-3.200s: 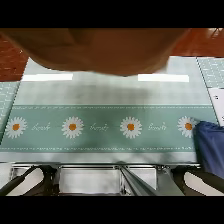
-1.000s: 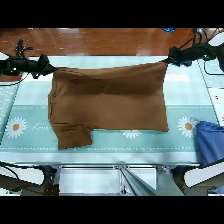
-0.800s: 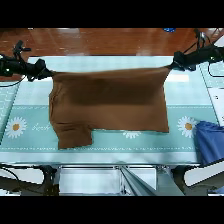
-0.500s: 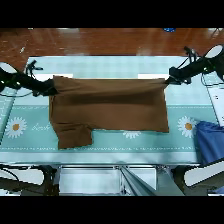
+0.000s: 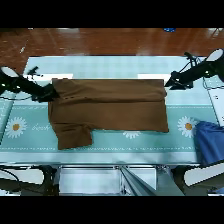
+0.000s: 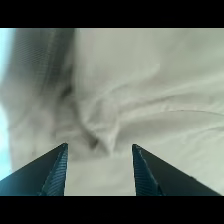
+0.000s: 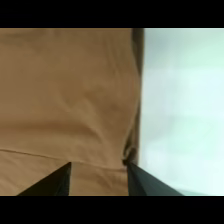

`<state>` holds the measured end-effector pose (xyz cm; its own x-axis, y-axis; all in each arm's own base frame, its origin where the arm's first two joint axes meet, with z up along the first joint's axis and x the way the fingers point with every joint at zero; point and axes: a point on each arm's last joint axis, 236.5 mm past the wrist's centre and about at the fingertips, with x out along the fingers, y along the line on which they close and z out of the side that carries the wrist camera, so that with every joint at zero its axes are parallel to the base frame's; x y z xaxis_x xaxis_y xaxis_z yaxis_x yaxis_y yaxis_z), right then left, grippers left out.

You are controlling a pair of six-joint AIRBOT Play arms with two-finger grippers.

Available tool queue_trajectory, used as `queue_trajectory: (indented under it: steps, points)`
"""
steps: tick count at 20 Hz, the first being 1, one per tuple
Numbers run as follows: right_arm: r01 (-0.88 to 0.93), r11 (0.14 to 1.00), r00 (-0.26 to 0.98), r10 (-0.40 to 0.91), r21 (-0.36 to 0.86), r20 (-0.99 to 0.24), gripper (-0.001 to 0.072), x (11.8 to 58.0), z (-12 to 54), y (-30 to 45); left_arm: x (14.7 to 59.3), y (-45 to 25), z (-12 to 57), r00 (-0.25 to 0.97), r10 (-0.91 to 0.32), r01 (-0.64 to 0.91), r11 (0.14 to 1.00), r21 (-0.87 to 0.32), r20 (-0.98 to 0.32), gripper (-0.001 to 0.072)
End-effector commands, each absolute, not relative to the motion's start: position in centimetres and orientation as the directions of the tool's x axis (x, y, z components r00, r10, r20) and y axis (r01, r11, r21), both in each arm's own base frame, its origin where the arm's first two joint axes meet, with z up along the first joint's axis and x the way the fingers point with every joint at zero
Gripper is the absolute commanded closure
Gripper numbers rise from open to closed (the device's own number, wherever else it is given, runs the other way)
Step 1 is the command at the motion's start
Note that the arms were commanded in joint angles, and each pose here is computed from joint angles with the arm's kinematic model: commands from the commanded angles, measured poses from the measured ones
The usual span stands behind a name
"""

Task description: Fold the shirts.

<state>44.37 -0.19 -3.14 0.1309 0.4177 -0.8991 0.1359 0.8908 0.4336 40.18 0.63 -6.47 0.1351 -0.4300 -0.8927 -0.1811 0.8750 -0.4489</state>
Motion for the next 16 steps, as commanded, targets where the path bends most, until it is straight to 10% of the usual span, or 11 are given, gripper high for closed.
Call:
queue_trajectory:
  steps: [1, 8, 11, 16]
  points:
    - [0.196, 0.906, 0.135, 0.354, 0.375, -0.925, 0.0297, 41.3, -0.6, -4.7, 38.6, 4.0, -2.1, 0.184, -0.417, -0.224, 0.864, -0.451, -0.89, 0.0204]
    - [0.269, 0.767, 0.333, 0.494, 0.583, -0.803, 0.0298, 33.1, -3.2, 1.1, 23.4, 3.5, -8.0, 0.105, -0.544, -0.461, 0.715, -0.525, -0.833, 0.0204]
    - [0.257, 0.723, 0.368, 0.54, 0.641, -0.757, 0.0297, 30.9, -3.2, 3.6, 22.3, 0.7, -9.3, 0.166, -0.636, -0.555, 0.571, -0.605, -0.753, 0.0204]
    - [0.225, 0.737, 0.387, 0.532, 0.637, -0.753, 0.0297, 30.3, -1.9, 3.8, 21.3, -1.4, -11.6, 0.125, -0.619, -0.567, 0.597, -0.568, -0.775, 0.0204]
